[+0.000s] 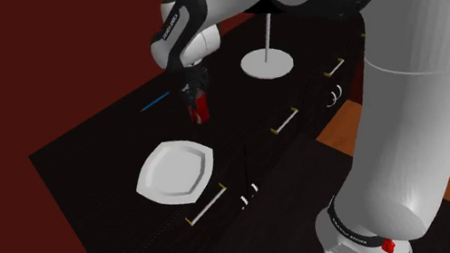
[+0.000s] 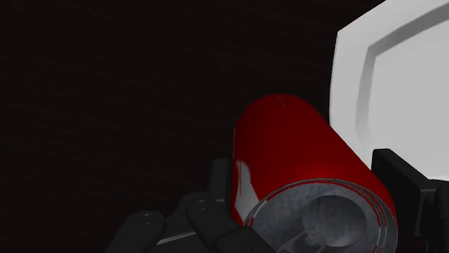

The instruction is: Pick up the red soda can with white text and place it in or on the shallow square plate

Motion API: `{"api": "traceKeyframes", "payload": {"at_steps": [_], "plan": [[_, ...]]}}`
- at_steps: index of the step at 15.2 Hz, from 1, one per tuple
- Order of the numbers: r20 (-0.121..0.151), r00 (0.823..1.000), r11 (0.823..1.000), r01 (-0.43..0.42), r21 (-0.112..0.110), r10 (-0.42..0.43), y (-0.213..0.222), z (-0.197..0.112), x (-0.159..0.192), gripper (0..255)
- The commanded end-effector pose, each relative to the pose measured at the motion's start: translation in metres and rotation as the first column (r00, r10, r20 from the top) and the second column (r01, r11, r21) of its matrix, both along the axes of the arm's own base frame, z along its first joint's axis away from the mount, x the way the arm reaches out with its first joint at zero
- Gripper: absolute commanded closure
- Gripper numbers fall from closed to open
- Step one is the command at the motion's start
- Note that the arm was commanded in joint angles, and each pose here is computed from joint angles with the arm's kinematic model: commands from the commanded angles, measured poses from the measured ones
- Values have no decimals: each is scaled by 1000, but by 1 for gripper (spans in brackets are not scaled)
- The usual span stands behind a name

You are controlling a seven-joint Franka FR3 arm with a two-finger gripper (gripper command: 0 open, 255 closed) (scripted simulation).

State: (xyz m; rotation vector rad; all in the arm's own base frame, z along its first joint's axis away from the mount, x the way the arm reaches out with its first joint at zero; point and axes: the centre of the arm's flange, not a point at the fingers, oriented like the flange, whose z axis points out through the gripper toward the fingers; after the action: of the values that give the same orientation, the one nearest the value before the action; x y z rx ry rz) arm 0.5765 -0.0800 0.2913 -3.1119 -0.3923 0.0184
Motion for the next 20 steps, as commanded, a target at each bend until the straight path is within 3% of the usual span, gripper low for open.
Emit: {"api": "traceKeyframes", "payload": {"at_steps": [1, 14, 20], "plan": [[1, 1000, 1000, 1, 0, -1, 29, 2, -7, 255], [1, 1000, 1000, 1, 0, -1, 196, 15, -43, 255], [1, 1000, 1000, 1, 0, -1, 197, -12, -43, 255]]}}
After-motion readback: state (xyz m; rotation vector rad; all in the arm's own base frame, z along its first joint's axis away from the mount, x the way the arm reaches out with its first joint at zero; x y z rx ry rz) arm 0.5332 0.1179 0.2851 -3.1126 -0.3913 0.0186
